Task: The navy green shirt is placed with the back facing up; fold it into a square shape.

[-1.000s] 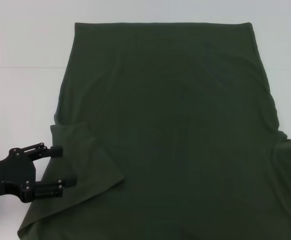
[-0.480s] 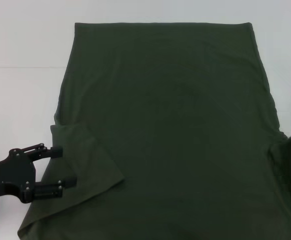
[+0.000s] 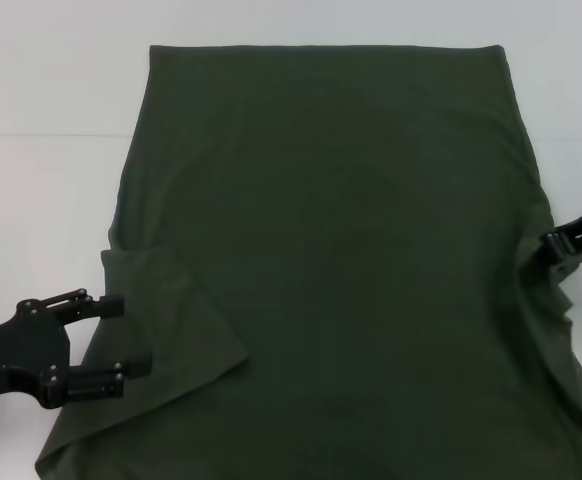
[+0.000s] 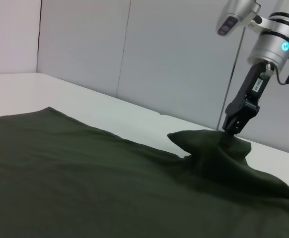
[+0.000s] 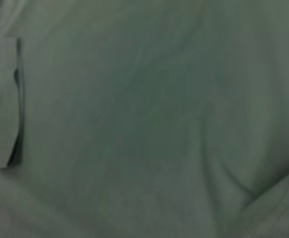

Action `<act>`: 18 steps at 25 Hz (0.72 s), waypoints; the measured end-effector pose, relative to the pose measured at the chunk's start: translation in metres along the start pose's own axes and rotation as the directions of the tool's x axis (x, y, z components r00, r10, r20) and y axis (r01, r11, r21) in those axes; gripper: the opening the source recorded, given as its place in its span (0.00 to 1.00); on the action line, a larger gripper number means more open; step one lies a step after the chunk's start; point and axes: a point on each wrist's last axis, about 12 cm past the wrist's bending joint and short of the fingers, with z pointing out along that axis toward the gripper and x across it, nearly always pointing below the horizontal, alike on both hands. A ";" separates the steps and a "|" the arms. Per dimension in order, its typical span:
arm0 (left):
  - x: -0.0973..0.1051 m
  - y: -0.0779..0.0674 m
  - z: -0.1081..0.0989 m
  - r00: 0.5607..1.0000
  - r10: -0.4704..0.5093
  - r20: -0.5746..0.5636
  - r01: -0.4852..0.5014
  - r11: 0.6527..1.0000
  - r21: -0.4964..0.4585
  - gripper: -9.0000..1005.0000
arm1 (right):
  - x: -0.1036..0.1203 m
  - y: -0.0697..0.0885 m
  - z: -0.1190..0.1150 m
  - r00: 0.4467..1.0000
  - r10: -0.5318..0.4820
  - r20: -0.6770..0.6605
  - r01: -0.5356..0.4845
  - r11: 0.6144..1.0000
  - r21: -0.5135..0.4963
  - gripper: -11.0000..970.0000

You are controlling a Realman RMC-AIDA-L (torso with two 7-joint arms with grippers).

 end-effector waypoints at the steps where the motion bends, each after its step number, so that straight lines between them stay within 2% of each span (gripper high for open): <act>1: 0.000 0.000 0.000 1.000 0.000 0.000 0.000 1.000 0.000 0.86 | -0.002 0.003 0.002 1.000 -0.009 -0.002 0.009 1.000 -0.004 0.04; 8: -0.001 0.001 0.001 1.000 0.003 0.000 -0.003 1.000 0.000 0.86 | -0.008 0.019 0.014 0.998 -0.053 -0.015 0.052 0.998 -0.041 0.12; 14: 0.000 0.000 0.000 1.000 -0.005 0.001 0.005 1.000 -0.003 0.86 | -0.004 0.017 0.013 0.998 -0.014 0.061 0.022 0.990 -0.137 0.20; 18: 0.001 0.000 0.000 0.999 -0.044 0.010 0.045 0.999 -0.009 0.86 | 0.014 0.007 0.005 0.984 0.045 0.174 0.013 0.947 -0.320 0.40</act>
